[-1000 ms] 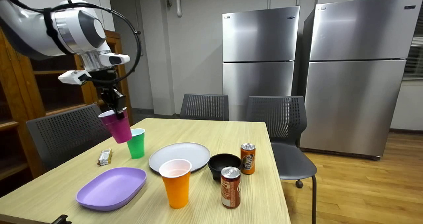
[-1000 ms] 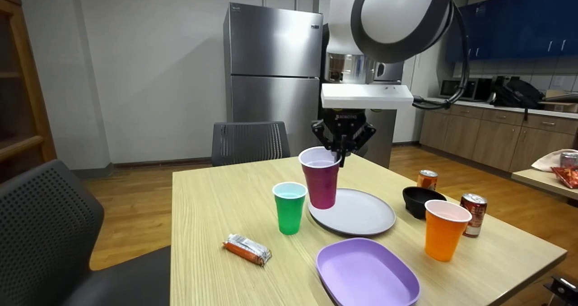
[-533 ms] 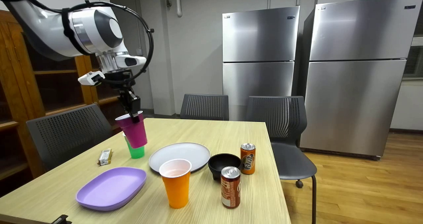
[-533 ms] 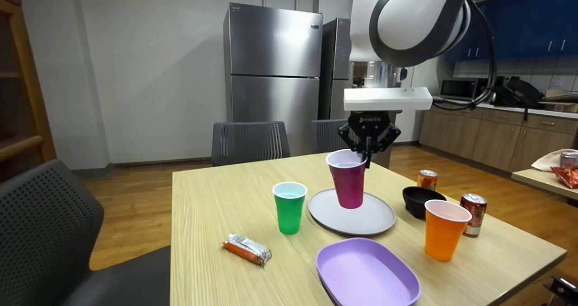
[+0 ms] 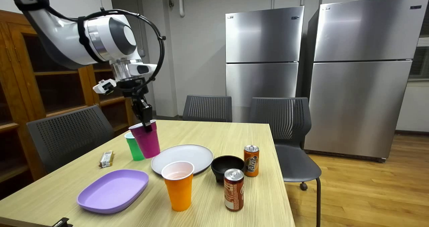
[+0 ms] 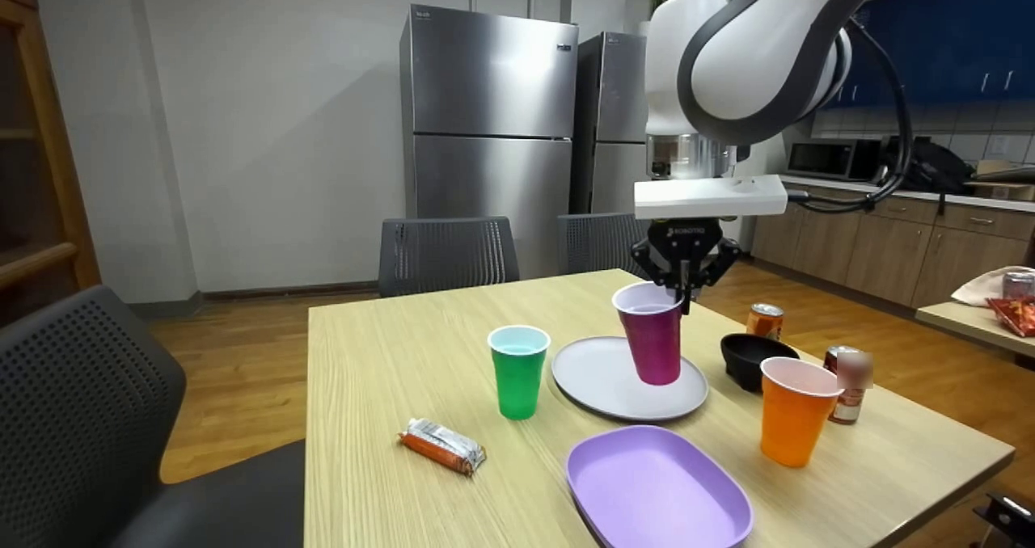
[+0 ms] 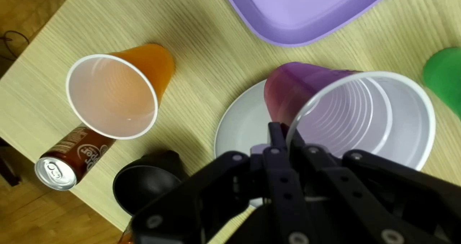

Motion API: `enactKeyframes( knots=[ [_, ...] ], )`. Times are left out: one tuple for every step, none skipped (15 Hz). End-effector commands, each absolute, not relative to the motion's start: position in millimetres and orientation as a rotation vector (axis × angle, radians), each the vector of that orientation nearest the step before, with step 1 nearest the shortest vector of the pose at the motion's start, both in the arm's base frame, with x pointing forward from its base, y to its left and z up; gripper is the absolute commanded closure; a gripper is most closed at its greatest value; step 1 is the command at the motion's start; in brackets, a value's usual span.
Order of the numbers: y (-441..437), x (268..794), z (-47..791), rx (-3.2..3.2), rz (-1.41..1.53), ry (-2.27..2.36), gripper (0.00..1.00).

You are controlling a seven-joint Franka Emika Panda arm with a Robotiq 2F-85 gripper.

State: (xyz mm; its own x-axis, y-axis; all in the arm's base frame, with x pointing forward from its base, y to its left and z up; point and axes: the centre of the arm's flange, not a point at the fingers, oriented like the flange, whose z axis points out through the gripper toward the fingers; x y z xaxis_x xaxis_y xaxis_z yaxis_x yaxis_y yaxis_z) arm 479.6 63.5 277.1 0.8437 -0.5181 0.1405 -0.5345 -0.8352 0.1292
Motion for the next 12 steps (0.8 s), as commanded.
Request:
enactKeyframes(
  knots=[
    [54,492,263,2.814,0.144,-0.894,0.99],
    [52,495,258,2.808,0.141,-0.914,0.99],
    [49,498,254,2.801,0.138,-0.929,0.99],
    [47,502,250,2.796,0.133,-0.942,0.99],
    [44,505,247,2.79,0.132,-0.952,0.99],
    [41,508,244,2.786,0.131,-0.963,0.99],
    [38,512,240,2.784,0.13,-0.972,0.99],
    [35,516,237,2.78,0.131,-0.977,0.99],
    [32,519,234,2.777,0.127,-0.985,0.99],
    [29,522,230,2.773,0.125,-0.991,0.99],
    [27,525,226,2.769,0.125,-0.995,0.99],
    [25,529,222,2.768,0.126,-0.996,0.99]
  ],
)
